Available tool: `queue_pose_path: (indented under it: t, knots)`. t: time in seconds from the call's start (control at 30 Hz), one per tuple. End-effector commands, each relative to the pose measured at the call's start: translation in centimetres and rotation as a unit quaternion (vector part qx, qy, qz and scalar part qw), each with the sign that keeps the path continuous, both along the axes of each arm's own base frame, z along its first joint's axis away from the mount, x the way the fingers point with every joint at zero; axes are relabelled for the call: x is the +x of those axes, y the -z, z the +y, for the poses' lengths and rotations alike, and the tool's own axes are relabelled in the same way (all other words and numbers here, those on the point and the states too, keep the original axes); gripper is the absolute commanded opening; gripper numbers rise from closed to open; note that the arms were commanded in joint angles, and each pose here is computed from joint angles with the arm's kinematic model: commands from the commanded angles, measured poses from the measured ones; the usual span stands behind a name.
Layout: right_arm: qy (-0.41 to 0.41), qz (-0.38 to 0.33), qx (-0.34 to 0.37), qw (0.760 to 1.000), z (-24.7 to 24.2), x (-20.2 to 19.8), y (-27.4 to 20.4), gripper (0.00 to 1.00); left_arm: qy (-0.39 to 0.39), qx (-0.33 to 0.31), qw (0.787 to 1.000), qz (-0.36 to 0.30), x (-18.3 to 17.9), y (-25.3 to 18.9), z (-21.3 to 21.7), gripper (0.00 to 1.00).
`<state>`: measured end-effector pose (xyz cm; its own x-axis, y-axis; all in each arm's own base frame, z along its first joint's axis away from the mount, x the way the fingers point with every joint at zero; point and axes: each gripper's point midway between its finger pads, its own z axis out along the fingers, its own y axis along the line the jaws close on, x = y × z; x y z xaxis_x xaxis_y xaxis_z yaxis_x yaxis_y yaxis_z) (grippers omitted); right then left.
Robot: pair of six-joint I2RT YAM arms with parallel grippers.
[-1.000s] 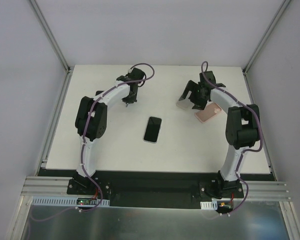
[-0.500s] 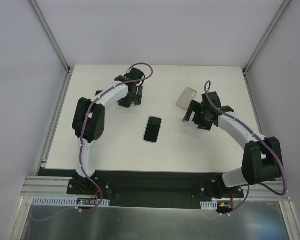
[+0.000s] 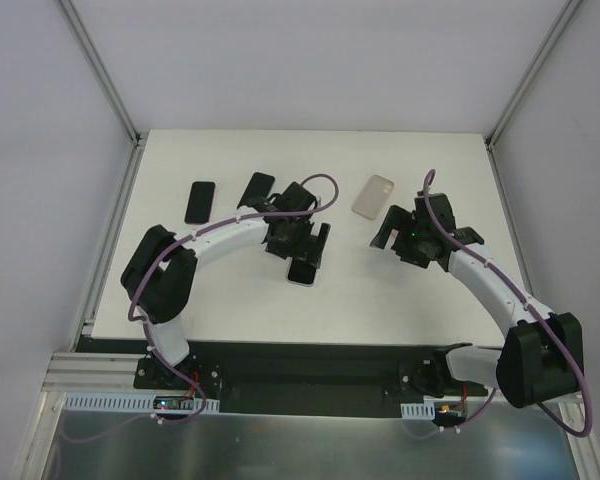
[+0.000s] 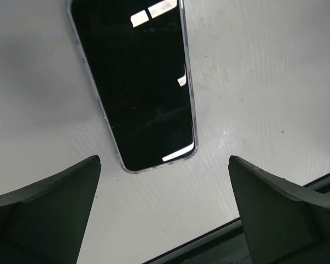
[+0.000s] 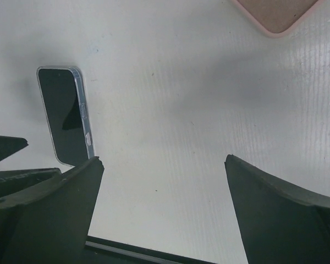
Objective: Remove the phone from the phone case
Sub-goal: Pick up the phone at the center of the board.
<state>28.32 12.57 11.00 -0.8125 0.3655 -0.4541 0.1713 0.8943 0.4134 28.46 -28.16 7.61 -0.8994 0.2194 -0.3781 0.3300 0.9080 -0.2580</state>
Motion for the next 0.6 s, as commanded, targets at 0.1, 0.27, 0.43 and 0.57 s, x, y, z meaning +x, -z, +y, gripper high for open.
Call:
queue_pose_path:
  t: [0.1,0.27,0.43,0.57]
  knots:
    - [0.006,0.005,-0.003,1.000,-0.3,-0.8,0.3,0.96,0.026,-0.010,0.998,0.047,-2.3,2.7,-1.3,0.99]
    - [0.001,0.004,0.001,1.000,0.0,-0.5,0.2,0.96,0.024,0.010,0.998,0.054,-1.9,4.2,-1.0,0.99]
    - [0.000,0.003,0.004,1.000,0.2,-0.3,0.1,0.96,0.022,0.024,0.998,0.058,-2.0,5.2,-1.2,0.99]
    - [-0.003,0.005,0.008,1.000,0.6,-0.3,0.4,0.96,-0.001,0.066,0.997,0.047,-1.2,6.2,-0.5,0.99]
